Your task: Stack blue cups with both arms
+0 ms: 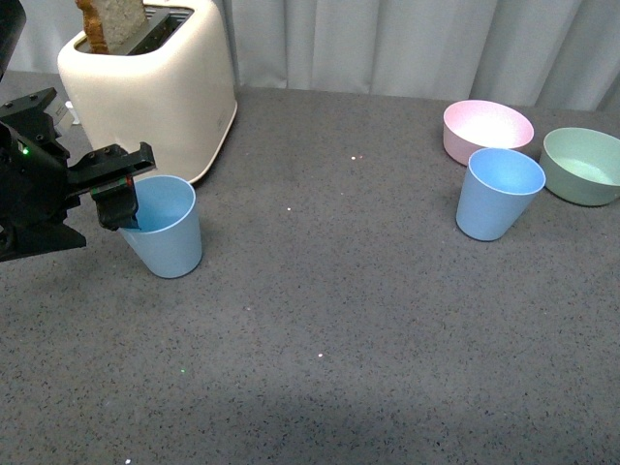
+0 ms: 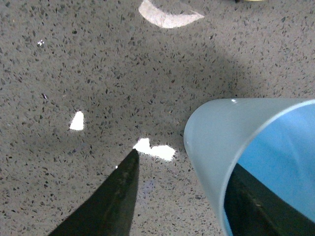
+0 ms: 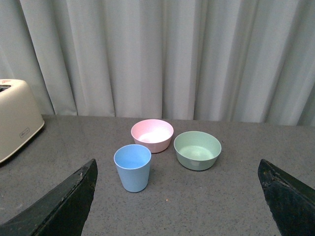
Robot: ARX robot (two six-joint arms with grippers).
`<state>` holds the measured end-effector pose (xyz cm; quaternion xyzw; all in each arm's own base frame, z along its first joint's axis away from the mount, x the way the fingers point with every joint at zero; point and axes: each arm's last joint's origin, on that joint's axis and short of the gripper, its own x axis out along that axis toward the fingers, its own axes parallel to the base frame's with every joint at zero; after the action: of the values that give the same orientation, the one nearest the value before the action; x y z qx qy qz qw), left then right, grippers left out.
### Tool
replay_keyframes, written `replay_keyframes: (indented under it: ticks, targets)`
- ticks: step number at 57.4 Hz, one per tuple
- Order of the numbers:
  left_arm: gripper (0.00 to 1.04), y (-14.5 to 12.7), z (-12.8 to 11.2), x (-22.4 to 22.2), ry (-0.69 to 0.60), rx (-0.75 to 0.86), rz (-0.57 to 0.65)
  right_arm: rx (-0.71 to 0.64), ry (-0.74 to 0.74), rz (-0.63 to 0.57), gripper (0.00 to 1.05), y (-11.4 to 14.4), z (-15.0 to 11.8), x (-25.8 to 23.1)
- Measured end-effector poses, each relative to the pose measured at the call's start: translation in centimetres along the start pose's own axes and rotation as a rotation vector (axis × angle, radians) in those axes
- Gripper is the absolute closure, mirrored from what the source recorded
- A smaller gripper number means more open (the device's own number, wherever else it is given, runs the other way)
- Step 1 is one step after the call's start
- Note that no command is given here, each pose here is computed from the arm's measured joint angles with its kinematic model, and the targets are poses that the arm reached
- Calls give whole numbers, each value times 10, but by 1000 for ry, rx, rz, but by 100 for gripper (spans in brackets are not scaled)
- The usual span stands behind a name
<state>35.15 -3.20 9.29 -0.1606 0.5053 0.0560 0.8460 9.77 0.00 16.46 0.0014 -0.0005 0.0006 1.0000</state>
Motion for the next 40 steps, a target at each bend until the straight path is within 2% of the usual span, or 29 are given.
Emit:
replay_keyframes:
  ticks: [12,25,40]
  targets:
    - [101,-9,-1,-2,57,1,-23,0,0,0,10,0,0,0]
    - [101,-42,1,-8,52,55,-47,0,0,0,10,0,0,0]
    - [101,-112,-4,-3,59,155,-86,0,0,0,10,0,0,0]
